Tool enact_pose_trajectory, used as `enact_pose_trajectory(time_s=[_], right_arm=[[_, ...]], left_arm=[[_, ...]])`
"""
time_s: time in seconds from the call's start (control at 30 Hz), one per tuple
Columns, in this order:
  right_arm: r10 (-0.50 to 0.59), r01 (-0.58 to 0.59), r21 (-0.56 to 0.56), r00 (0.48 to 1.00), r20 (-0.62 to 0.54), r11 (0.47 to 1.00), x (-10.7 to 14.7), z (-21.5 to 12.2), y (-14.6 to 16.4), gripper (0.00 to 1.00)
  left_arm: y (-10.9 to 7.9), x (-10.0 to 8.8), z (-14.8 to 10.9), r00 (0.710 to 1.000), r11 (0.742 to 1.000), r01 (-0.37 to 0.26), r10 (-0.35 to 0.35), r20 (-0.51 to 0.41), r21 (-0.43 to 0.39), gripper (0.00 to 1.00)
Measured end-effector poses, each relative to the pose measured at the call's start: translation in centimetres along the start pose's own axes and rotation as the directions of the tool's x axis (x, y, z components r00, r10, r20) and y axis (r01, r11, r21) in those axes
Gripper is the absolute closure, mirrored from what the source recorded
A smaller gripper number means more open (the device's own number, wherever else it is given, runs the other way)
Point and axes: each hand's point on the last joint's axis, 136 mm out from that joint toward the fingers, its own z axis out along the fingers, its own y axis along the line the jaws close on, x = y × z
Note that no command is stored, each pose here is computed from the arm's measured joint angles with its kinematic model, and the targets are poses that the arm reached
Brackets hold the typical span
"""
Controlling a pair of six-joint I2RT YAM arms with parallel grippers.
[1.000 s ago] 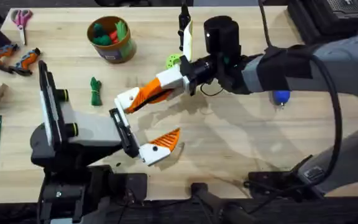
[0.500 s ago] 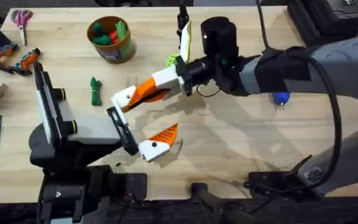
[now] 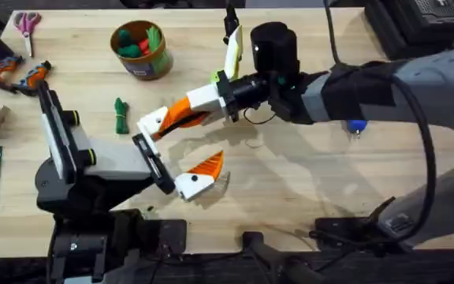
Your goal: Pick up the gripper from the table and insert it into the empty holder that is missing its gripper. Then pick up a screw, insert it into the mounting hole, and use the screwdriver to tighten it. Finally, clean up the table by picking up the vegetable and placing it into the bucket.
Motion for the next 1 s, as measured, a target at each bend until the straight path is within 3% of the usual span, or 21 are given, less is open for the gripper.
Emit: enact_pose_trajectory(time_s=[0.2,0.57,1.0], right_arm=[[0.001,-0.001,0.0,1.0,-0.001,1.0,0.02,0.01,0.0,0.991],[0.009,-0.009,0.002,1.0,-0.002,1.0,0.06,0.01,-0.08,0.872],[0.021,-0.021,0.002,1.0,-0.013,1.0,0.25,-0.11,-0.21,0.639]], left_arm=[[0.03,-0.01,0.0,1.0,1.0,0.002,-0.002,0.0,-0.002,0.014],[0.02,-0.01,0.0,1.0,1.0,0.0,0.0,0.0,-0.001,0.014],[-0.52,-0.04,-0.01,1.0,0.999,-0.028,0.028,0.001,0.029,0.015]])
